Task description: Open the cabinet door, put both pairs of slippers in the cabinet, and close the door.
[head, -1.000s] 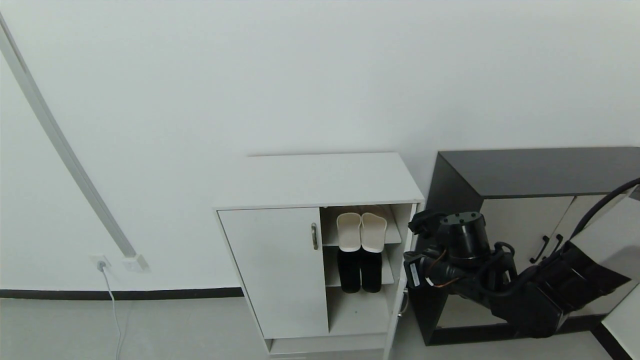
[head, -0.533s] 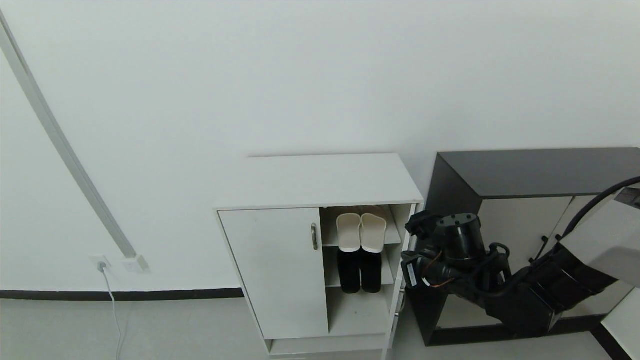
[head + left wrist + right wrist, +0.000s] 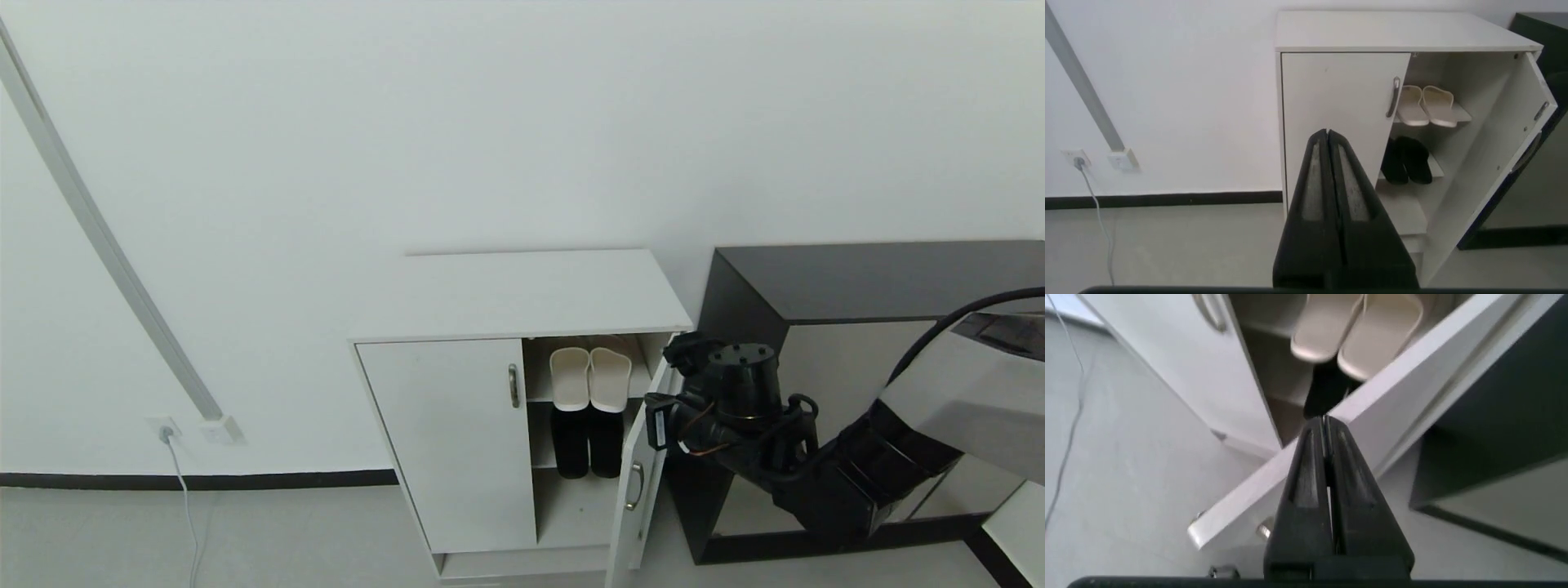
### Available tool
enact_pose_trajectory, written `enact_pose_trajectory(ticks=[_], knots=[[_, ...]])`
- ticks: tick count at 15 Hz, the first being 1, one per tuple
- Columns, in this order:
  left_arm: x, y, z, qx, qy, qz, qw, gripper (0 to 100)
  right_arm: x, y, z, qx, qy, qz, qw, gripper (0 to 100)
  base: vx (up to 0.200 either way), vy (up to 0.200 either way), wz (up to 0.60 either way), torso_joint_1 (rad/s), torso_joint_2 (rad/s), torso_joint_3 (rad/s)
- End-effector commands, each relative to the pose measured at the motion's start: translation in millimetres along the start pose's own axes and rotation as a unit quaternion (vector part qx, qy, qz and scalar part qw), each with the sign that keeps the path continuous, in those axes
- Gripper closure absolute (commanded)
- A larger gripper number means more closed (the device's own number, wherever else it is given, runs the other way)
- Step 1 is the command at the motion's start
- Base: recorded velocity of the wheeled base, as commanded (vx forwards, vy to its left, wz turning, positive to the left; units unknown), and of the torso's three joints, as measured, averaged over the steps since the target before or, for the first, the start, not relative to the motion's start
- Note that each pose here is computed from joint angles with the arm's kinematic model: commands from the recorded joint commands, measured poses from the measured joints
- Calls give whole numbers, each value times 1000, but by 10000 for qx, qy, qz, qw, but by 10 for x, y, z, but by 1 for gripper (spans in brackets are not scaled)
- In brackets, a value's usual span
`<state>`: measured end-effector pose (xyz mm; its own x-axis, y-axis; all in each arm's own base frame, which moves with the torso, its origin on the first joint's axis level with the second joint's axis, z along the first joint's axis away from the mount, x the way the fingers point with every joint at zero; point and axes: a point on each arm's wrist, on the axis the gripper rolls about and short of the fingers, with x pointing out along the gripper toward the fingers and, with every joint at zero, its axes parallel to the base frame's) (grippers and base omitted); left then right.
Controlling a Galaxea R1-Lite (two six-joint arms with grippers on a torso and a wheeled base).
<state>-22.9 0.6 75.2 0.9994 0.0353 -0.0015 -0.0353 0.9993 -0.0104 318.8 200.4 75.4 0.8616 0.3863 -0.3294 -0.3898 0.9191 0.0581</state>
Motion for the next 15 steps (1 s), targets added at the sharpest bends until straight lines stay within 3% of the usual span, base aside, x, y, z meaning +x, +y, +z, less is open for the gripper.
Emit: enact_pose_trajectory(ticks=[1,5,9,11,15], knots=[[1,0,0,-1,8,8,10000,100,-1,13,20,37,-135,36,9999,100,0,0,0,0,0,0],[1,0,0,-9,8,8,10000,100,-113,-8,30,17,-101,265,9996,100,0,0,0,0,0,0],[1,0,0,-9,8,8,10000,100,-456,-210,277,-12,336,277,9991,100,0,0,0,0,0,0],[1,0,0,-9,8,8,10000,100,-548,-316,250,-331,872,139,9955,100,0,0,0,0,0,0],[1,0,0,-9,8,0,10000,100,-361,-272,93,-417,1108,179,9928,100,0,0,0,0,0,0]])
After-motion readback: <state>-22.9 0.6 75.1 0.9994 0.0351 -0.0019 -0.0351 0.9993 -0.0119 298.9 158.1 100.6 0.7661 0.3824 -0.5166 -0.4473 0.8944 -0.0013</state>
